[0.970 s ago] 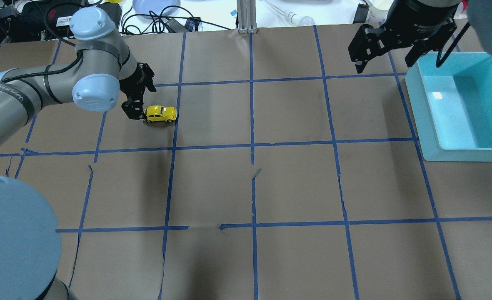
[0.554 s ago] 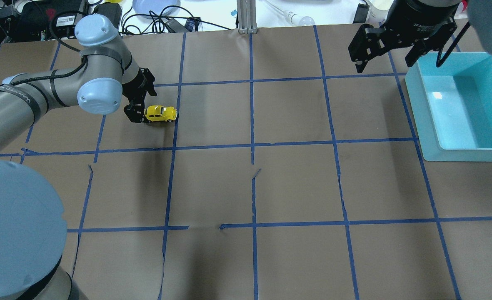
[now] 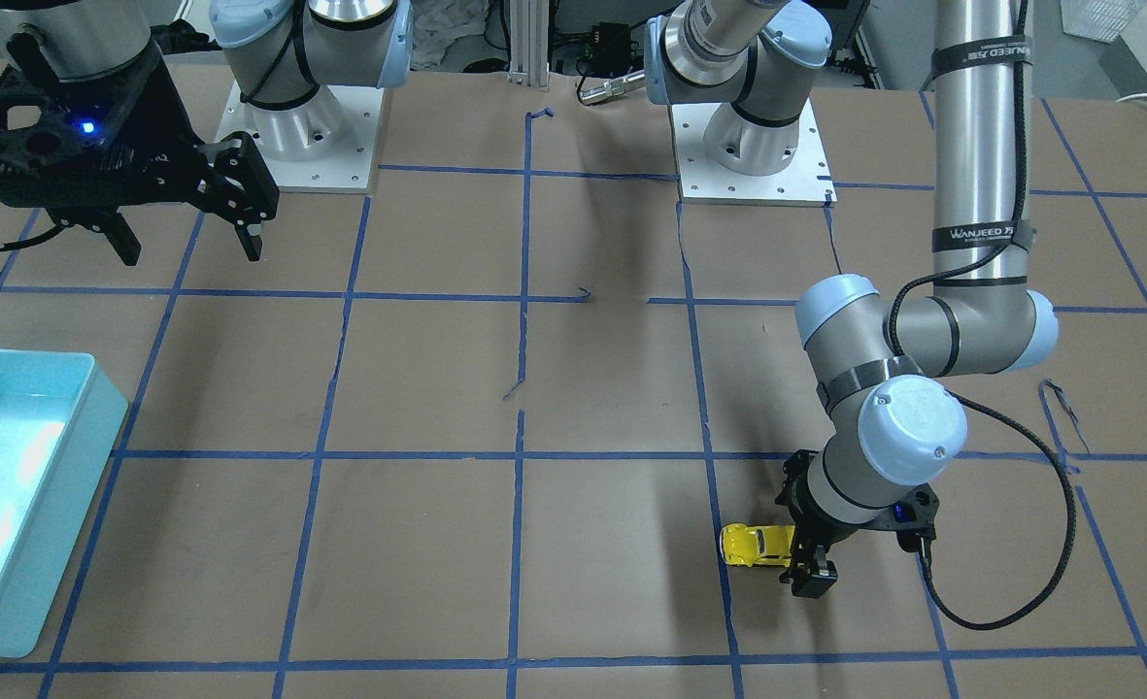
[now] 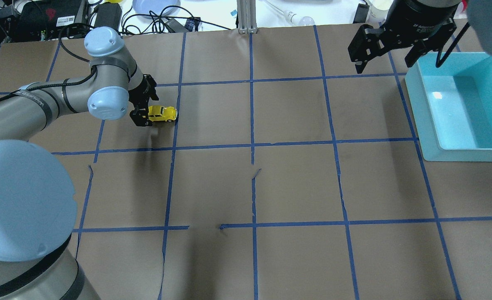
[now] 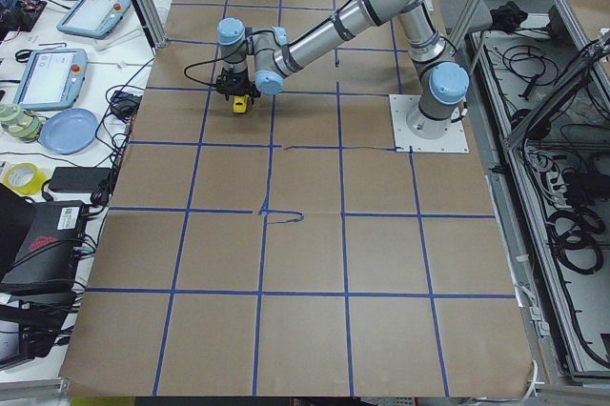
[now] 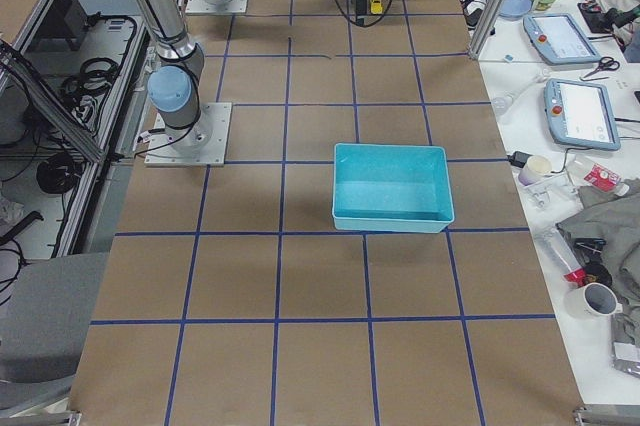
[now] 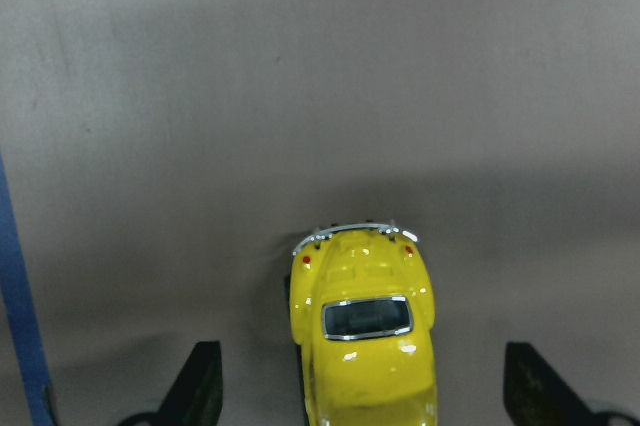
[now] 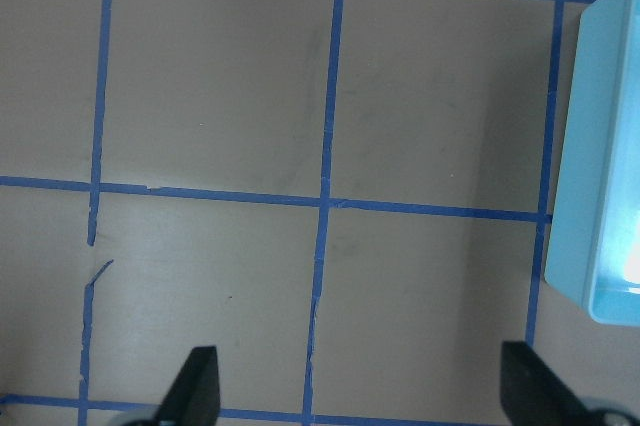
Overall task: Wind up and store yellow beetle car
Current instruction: 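Drag the held car along the table away from the left arm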
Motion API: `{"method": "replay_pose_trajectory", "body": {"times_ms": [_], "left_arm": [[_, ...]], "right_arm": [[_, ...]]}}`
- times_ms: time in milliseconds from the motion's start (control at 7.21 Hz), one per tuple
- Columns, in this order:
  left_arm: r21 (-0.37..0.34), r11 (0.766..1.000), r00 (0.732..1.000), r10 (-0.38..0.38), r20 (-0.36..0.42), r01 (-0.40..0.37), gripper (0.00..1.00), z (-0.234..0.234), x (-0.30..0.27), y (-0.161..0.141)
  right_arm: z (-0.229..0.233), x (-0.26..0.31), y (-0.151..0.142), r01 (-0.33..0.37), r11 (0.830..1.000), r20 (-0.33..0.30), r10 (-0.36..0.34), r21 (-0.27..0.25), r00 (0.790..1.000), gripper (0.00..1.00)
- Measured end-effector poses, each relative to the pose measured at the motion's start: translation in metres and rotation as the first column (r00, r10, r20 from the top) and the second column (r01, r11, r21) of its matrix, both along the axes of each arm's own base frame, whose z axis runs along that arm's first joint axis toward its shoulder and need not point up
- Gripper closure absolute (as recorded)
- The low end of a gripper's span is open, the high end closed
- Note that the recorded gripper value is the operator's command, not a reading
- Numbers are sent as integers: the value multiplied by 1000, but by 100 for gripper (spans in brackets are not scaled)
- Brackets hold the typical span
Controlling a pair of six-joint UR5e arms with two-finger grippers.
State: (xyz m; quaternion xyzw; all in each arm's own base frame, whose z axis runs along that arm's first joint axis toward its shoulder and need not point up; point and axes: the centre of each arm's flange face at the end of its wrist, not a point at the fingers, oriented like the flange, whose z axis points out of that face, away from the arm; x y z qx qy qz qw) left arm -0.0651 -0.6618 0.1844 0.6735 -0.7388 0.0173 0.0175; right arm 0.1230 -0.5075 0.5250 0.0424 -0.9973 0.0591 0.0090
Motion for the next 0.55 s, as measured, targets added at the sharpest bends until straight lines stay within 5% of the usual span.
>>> {"method": "replay_pose_trajectory", "body": {"times_ms": [416, 554], "left_arm": [[-4, 1000, 1000, 19, -1, -19, 37, 0, 0, -2], [-5, 1000, 1000, 24, -2, -24, 61, 1, 0, -2]], "right_arm": [[0, 0, 0, 0, 1000, 0, 0, 0, 1000, 0], [0, 0, 0, 0, 1000, -1, 0, 0, 1000, 0]]}}
